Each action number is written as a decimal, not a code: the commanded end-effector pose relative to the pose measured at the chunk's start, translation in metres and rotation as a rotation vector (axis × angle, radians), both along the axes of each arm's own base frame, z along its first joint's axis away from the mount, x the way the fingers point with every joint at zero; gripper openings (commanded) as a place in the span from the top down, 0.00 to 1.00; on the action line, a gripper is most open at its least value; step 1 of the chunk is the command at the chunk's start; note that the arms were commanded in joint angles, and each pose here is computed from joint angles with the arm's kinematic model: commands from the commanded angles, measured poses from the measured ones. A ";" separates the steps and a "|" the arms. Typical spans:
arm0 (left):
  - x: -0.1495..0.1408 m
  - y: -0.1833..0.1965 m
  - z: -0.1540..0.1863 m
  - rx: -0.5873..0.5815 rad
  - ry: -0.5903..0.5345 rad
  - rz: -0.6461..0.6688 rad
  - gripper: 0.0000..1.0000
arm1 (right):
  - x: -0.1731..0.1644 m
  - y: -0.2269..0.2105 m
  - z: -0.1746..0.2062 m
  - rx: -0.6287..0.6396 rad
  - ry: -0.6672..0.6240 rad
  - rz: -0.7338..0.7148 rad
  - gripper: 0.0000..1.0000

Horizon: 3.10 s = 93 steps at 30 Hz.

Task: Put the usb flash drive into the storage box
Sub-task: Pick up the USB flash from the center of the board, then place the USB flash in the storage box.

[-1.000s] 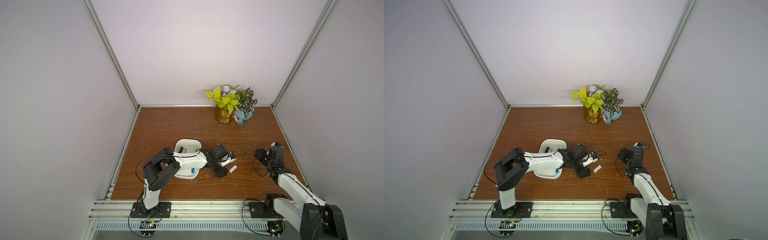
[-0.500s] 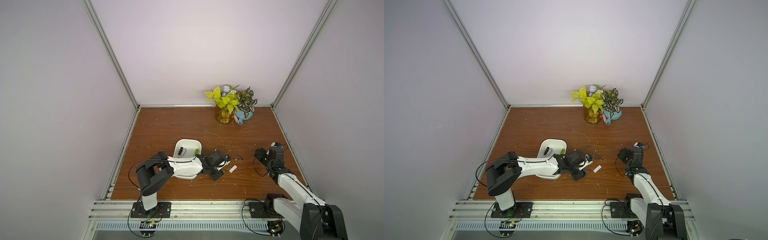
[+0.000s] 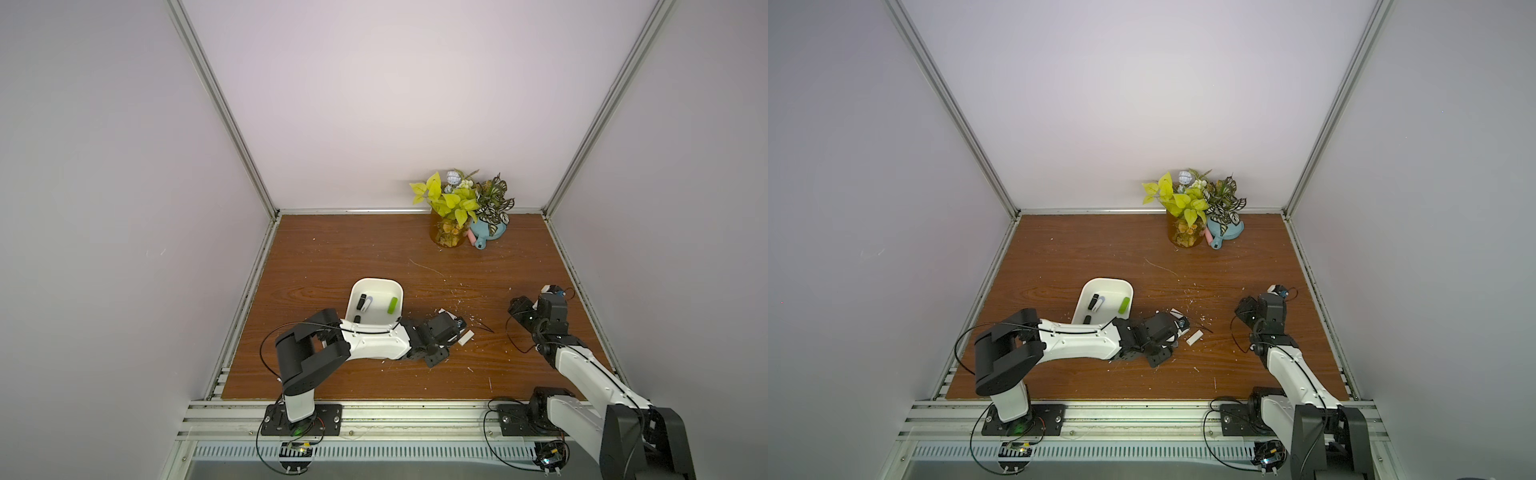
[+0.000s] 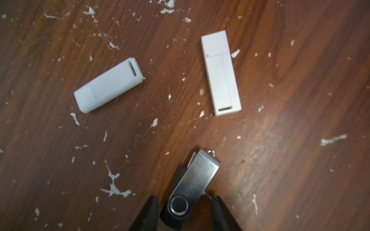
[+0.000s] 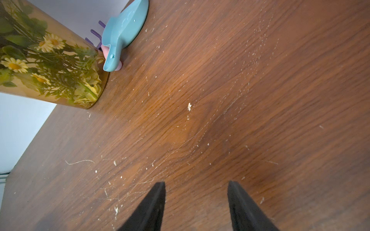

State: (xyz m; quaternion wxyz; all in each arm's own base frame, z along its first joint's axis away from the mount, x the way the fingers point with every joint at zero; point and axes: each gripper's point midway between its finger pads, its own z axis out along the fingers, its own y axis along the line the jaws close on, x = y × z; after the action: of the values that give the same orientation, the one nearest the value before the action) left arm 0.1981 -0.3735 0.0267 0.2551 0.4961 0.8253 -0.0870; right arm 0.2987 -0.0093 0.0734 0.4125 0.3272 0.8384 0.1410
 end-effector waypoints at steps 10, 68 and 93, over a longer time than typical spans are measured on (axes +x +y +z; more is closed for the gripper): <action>-0.005 0.018 -0.032 0.140 0.007 -0.032 0.70 | 0.002 0.001 0.002 0.006 -0.021 0.006 0.44; 0.077 0.218 0.026 -0.030 -0.009 0.982 1.00 | 0.018 0.024 -0.015 0.112 0.029 0.092 0.44; 0.064 0.226 -0.001 0.074 0.066 0.991 0.73 | 0.019 0.024 -0.018 0.110 0.043 0.095 0.44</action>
State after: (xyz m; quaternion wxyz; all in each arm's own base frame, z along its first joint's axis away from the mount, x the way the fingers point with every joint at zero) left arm 0.2652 -0.1497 0.0263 0.2403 0.0515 0.9676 0.0579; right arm 0.3053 0.0128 0.0399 0.3510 0.3173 0.8611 0.1861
